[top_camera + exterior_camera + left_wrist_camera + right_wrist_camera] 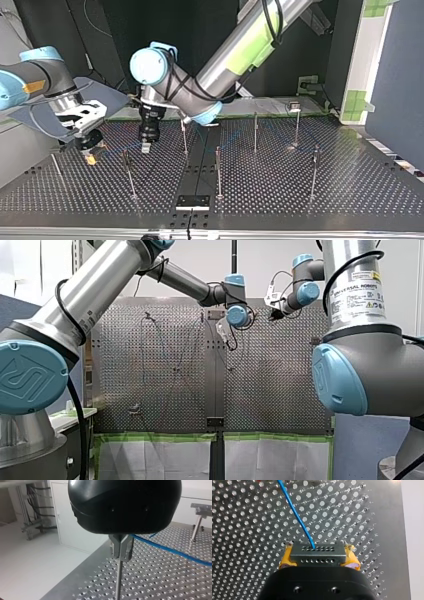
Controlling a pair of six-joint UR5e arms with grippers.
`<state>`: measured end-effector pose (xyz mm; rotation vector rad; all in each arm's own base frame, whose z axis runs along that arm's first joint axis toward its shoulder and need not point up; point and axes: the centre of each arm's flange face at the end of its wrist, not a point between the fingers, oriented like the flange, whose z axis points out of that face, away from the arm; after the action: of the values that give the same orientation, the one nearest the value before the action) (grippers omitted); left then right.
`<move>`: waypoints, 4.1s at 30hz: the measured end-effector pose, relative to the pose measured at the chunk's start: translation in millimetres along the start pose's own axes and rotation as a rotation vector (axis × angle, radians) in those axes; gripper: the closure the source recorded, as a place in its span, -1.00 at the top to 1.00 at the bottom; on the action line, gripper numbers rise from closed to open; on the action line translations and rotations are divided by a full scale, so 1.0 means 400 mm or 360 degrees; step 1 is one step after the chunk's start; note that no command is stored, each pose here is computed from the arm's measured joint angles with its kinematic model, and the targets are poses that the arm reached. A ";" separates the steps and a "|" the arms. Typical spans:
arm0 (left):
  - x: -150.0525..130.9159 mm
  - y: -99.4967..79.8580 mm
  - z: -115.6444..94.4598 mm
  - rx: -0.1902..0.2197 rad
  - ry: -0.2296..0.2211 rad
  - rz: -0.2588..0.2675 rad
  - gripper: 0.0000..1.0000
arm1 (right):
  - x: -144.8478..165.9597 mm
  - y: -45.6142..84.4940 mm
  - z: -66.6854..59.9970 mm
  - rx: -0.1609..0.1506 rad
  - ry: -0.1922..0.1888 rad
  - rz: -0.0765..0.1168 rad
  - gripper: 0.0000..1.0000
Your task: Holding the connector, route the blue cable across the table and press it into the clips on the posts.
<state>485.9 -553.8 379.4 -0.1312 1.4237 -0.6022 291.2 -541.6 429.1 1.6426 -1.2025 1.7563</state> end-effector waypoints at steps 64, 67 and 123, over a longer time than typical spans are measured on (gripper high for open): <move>-0.028 -0.042 -0.049 0.0074 0.0286 0.0190 1.00 | 0.048 0.052 0.040 0.0022 0.0061 -0.0038 -1.00; -0.045 -0.054 -0.065 0.0109 0.0271 0.0168 1.00 | 0.048 0.050 0.040 0.0024 0.0060 -0.0038 -1.00; -0.234 0.104 -0.259 -0.0144 -0.0305 -0.0042 1.00 | 0.019 0.002 0.048 0.0070 0.0027 -0.0043 -1.00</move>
<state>398.2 -447.7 426.8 -0.2732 1.2652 -0.5323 299.8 -559.6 434.4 1.6579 -1.1363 1.7885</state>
